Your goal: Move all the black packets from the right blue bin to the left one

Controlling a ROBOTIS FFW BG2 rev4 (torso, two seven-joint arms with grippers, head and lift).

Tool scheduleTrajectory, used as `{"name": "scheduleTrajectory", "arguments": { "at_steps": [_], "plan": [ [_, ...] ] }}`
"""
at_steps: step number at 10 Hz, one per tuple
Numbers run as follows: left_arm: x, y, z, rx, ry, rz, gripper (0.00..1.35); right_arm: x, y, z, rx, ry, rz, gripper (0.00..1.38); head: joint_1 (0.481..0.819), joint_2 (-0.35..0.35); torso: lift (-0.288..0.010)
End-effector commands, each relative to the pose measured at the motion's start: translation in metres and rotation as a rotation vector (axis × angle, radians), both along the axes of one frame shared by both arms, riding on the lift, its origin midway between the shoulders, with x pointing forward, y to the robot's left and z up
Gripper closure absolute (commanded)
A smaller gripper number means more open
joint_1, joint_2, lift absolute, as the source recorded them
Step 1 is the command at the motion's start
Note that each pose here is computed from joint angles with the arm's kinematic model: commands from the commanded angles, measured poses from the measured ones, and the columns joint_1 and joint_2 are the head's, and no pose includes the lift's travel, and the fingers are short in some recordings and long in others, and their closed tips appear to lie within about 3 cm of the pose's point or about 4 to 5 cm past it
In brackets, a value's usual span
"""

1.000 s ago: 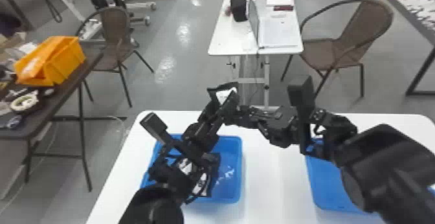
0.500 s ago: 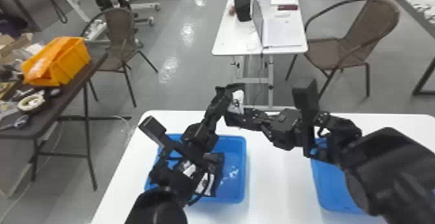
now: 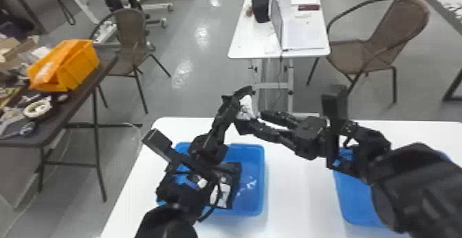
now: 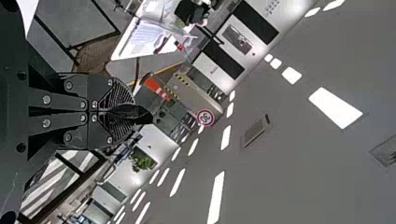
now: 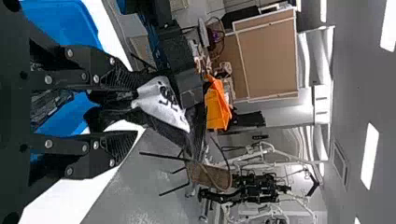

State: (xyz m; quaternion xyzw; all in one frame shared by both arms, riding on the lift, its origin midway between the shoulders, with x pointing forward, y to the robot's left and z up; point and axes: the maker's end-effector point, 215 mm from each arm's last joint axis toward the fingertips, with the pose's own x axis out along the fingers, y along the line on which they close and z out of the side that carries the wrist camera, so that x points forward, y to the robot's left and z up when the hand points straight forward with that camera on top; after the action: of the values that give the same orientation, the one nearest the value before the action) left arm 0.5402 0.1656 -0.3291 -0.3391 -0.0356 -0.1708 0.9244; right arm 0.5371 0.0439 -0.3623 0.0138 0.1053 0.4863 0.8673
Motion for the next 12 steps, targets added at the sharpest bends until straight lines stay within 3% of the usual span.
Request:
{"name": "scheduleTrajectory", "arguments": {
  "at_steps": [1,3,4,6,8,9,10,11,12],
  "plan": [
    [-0.004,0.024,-0.008,0.037,0.005,0.06,1.22,0.004,-0.025,0.001,0.032,0.008,-0.056,0.04,0.695,0.21,0.0],
    [-0.014,0.055,-0.02,0.094,0.017,0.139,1.22,0.004,-0.059,-0.008,0.016,0.025,-0.123,0.2,0.695,0.212,0.0],
    [-0.02,0.071,-0.035,0.173,0.035,0.17,1.22,0.002,-0.078,-0.013,0.004,0.03,-0.16,0.22,0.695,0.211,0.0],
    [-0.034,0.082,-0.087,0.356,0.134,0.165,1.22,0.001,-0.115,-0.018,-0.006,0.031,-0.24,0.23,0.695,0.207,0.0],
    [-0.043,0.069,-0.128,0.422,0.2,0.12,1.21,0.0,-0.127,-0.023,-0.014,0.037,-0.266,0.23,0.695,0.181,0.0],
    [-0.046,0.071,-0.134,0.386,0.205,0.126,0.83,0.0,-0.128,-0.023,-0.026,0.031,-0.265,0.23,0.695,0.168,0.0],
    [-0.046,0.075,-0.131,0.377,0.192,0.14,0.23,0.0,-0.131,-0.021,-0.025,0.029,-0.273,0.22,0.695,0.165,0.0],
    [-0.045,0.074,-0.126,0.365,0.176,0.146,0.0,0.0,-0.14,-0.022,-0.043,0.018,-0.293,0.22,0.695,0.163,0.0],
    [-0.043,0.071,-0.113,0.363,0.137,0.154,0.11,0.0,-0.154,-0.021,-0.047,-0.001,-0.339,0.22,0.695,0.159,0.0]
  ]
}}
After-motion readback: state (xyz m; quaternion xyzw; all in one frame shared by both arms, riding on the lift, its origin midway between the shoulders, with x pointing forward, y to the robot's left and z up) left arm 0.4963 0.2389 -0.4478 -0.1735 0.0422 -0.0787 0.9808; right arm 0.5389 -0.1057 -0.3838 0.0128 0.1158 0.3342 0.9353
